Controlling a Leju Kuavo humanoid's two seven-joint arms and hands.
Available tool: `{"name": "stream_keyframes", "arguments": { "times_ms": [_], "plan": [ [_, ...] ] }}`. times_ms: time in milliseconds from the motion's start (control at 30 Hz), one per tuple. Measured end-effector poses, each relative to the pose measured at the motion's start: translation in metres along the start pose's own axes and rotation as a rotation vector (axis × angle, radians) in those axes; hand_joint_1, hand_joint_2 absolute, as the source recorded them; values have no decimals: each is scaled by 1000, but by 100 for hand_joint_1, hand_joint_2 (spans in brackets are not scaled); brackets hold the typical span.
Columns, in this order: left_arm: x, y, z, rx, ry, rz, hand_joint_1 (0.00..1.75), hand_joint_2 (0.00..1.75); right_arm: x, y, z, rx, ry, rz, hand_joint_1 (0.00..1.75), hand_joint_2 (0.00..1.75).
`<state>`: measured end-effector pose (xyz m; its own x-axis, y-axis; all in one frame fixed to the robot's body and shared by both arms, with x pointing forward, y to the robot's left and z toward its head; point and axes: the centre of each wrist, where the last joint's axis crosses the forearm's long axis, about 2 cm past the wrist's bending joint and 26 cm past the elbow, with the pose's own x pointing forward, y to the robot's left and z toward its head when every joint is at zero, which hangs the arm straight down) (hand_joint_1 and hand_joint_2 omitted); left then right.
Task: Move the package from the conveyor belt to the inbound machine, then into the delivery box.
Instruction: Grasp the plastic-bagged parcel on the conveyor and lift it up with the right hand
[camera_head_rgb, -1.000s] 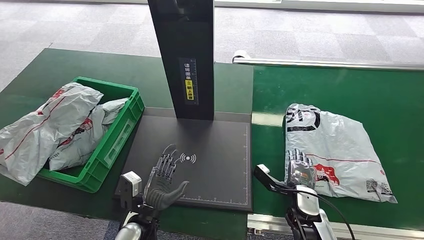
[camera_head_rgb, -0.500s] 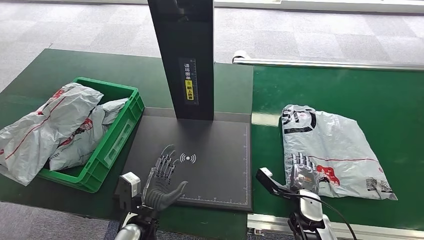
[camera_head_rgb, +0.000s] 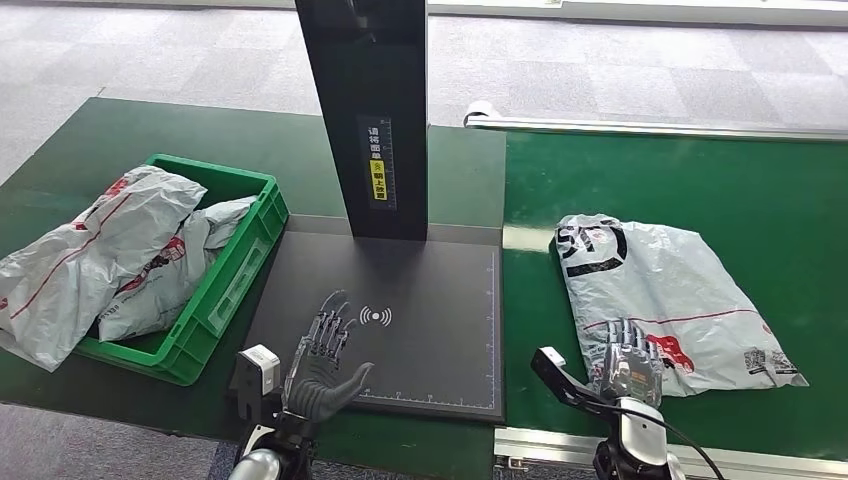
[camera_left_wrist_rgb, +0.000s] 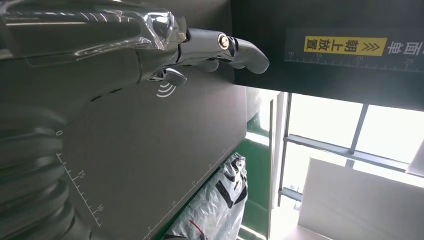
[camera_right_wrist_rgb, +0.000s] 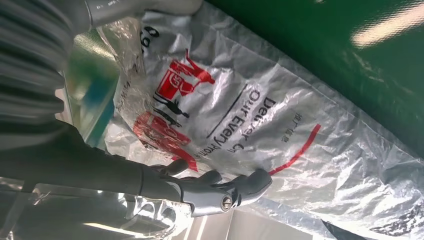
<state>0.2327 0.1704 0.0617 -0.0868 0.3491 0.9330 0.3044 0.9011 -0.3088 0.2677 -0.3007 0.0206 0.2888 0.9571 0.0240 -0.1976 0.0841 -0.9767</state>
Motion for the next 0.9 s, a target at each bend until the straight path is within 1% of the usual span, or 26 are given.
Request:
{"name": "stream_keyframes", "arguments": {
  "times_ms": [667, 700, 800, 900],
  "plan": [
    [1, 3, 0, 22, -6, -8, 0, 175, -3, -1, 1, -32, -26, -120, 175, 175],
    [2, 3, 0, 23, -6, -8, 0, 175, -3, -1, 1, -30, -34, -149, 175, 175],
    [2, 4, 0, 27, -8, -9, 0, 175, -5, -6, 0, -45, -70, -300, 175, 175],
    [4, 6, 1, 37, -22, -16, 0, 175, -5, -24, -1, -122, -104, -414, 175, 175]
  ]
}}
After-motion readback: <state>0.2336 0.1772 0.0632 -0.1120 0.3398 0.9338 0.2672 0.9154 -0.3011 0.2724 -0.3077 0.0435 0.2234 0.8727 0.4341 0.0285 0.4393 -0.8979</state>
